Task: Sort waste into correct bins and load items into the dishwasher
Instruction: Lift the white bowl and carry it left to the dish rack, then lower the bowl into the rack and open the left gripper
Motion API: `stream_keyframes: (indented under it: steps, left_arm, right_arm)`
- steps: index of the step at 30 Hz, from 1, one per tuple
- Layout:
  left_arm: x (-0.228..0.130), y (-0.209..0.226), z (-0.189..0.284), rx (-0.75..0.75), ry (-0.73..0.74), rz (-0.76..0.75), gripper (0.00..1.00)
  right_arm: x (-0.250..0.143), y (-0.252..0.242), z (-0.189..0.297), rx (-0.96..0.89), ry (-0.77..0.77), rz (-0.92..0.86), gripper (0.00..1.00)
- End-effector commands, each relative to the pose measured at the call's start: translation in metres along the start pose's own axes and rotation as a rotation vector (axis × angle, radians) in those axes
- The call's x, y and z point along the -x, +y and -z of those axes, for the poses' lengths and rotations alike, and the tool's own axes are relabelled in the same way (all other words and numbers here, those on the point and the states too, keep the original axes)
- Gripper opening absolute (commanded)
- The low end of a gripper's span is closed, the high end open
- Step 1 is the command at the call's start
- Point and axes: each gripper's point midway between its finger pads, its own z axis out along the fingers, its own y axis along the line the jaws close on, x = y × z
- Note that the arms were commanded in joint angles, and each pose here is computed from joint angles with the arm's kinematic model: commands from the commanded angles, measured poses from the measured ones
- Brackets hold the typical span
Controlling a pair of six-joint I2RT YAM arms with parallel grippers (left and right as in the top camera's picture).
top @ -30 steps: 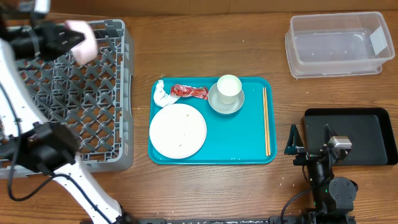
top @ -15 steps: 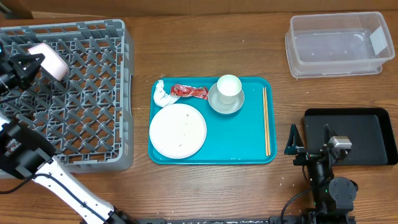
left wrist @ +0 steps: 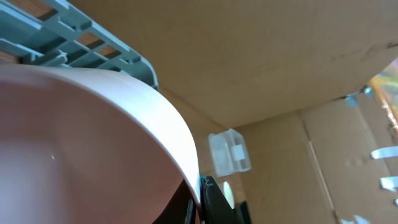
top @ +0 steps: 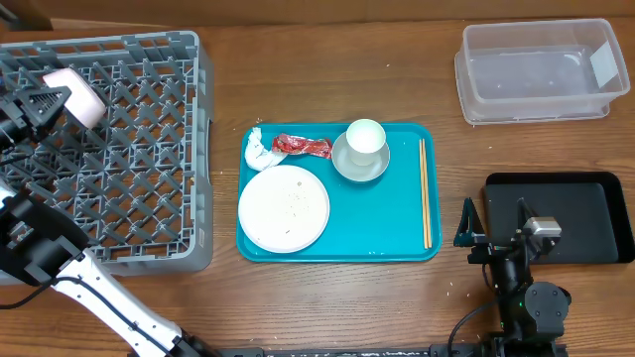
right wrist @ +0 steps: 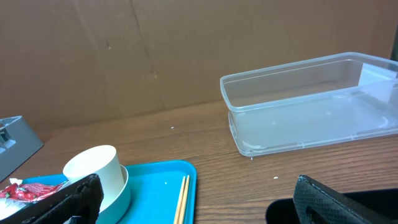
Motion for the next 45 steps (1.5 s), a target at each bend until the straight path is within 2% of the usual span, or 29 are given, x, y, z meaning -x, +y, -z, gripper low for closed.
stream_keyframes:
  steps: [1, 12, 17, 18, 19, 20, 27, 31, 32, 34, 35, 36, 37, 40, 45]
  left_arm:
    - [-0.008, 0.016, -0.006, 0.016, 0.026, -0.031, 0.07]
    - [-0.028, 0.047, -0.012, 0.014, 0.046, 0.033, 0.11]
    - [-0.027, 0.057, 0.009, 0.074, 0.035, 0.103, 0.21]
    - [-0.026, 0.06, 0.016, 0.095, 0.031, 0.121, 0.24]
    - [-0.025, 0.062, 0.022, 0.115, 0.026, 0.135, 0.33]
    - [-0.024, 0.064, 0.029, 0.138, 0.023, 0.15, 0.35]
    - [-0.015, 0.081, 0.094, 0.471, 0.002, 0.267, 0.45]
    - [0.004, 0.06, 0.127, 0.595, -0.086, 0.276, 0.5]
    - [0.013, 0.043, 0.138, 0.637, -0.127, 0.26, 0.51]
    - [0.022, 0.026, 0.147, 0.685, -0.177, 0.263, 0.47]
    - [0.025, 0.019, 0.149, 0.697, -0.196, 0.263, 0.41]
    - [0.029, 0.008, 0.148, 0.707, -0.209, 0.247, 0.2]
    - [0.031, 0.001, 0.145, 0.714, -0.21, 0.222, 0.04]
    - [0.027, -0.005, 0.134, 0.816, -0.16, 0.17, 0.04]
    - [0.005, 0.02, 0.095, 1.0, 0.001, 0.182, 0.04]
  right_arm:
    - [-0.001, -0.003, 0.0, -0.011, -0.007, 0.004, 1.0]
    - [-0.001, -0.003, 0.0, -0.011, -0.007, 0.004, 1.0]
    - [-0.001, -0.003, 0.0, -0.011, -0.007, 0.004, 1.0]
    - [-0.001, -0.003, 0.0, -0.012, -0.007, 0.004, 1.0]
    - [-0.001, -0.003, 0.0, -0.011, -0.007, 0.004, 1.0]
    - [-0.001, -0.003, 0.0, -0.011, -0.007, 0.004, 1.0]
    - [-0.001, -0.003, 0.0, -0.012, -0.007, 0.004, 1.0]
    - [-0.001, -0.003, 0.0, -0.012, -0.007, 0.004, 1.0]
    - [-0.001, -0.003, 0.0, -0.011, -0.007, 0.004, 0.99]
    - [-0.001, -0.003, 0.0, -0.012, -0.007, 0.004, 1.0]
    - [-0.001, -0.003, 0.0, -0.012, -0.007, 0.004, 1.0]
    - [-0.001, -0.003, 0.0, -0.011, -0.007, 0.004, 1.0]
    - [-0.001, -0.003, 0.0, -0.011, -0.007, 0.004, 1.0]
    - [-0.001, -0.003, 0.0, -0.011, -0.007, 0.004, 1.0]
    - [-0.001, -0.003, 0.0, -0.011, -0.007, 0.004, 1.0]
